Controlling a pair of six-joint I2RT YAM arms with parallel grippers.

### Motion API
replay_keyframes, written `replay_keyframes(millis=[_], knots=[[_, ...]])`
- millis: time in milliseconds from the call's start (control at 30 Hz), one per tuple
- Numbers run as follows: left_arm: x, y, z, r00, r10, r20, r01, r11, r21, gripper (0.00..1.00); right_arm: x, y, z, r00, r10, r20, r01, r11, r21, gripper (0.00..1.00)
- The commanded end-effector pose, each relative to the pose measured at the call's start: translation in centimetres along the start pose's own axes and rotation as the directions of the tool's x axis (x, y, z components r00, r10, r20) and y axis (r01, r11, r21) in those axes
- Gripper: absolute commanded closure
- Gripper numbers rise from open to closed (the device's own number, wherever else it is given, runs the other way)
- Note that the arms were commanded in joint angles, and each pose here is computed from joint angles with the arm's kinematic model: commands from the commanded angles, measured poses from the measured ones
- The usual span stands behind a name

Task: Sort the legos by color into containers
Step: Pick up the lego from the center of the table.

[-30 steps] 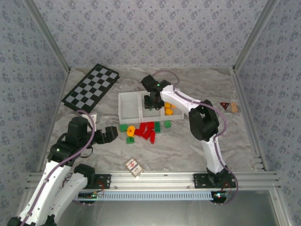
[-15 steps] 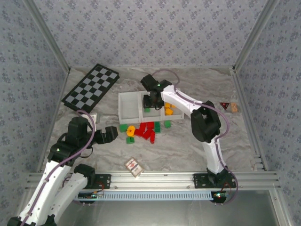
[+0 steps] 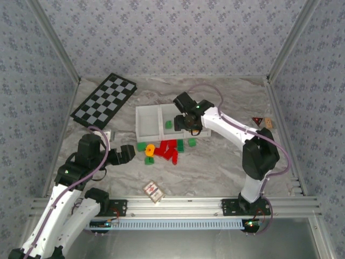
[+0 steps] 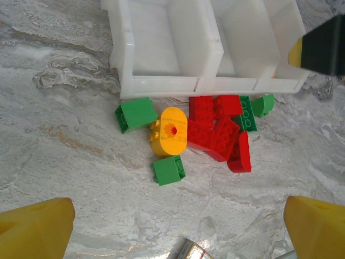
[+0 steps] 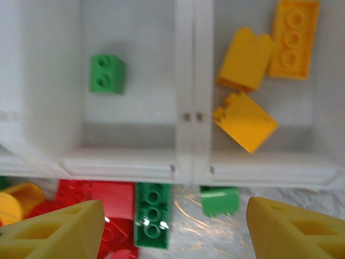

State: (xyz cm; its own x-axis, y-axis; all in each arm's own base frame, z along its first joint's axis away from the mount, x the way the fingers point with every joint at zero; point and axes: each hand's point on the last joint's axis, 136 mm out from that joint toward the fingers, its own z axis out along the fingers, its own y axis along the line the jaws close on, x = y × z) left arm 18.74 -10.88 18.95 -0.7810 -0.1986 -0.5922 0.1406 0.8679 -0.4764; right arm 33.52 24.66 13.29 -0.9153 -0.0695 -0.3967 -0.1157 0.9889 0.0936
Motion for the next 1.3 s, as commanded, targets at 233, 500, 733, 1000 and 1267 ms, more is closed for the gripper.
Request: replay_keyframes(millis=[233,500,733,1000,1267], knots=[[-0.3,-0.5,0.0,1.0,0.012,0.013,-0.012,1.0,0.022,0.0,3.1,-4.1,0.8,1.0,0.005,-0.01,-0.004,0.998,0.068,0.31],[-0.3,-0.4,0.0,1.0,0.011,0.013,-0.011,1.0,0.018,0.0,3.0,-3.8,3.5,1.0,0.002,-0.03,-0.002,1.0,-0.01,0.35],[-0.3,-0.3,0.1,1.0,0.01,0.009,-0.01,1.0,0.012,0.0,3.7,-4.0,5.6,0.995,-0.027,-0.091,0.026,1.0,-0.012,0.36],[-0.3,-0.2,0.2,1.0,0.008,0.004,-0.008,1.0,0.006,0.0,3.6,-4.0,7.0,0.995,-0.043,-0.092,0.043,0.999,0.005,0.38],[-0.3,-0.2,0.3,1.0,0.008,0.002,-0.008,1.0,0.006,0.0,4.2,-3.9,8.4,0.991,-0.054,-0.12,0.057,0.998,0.014,0.41]])
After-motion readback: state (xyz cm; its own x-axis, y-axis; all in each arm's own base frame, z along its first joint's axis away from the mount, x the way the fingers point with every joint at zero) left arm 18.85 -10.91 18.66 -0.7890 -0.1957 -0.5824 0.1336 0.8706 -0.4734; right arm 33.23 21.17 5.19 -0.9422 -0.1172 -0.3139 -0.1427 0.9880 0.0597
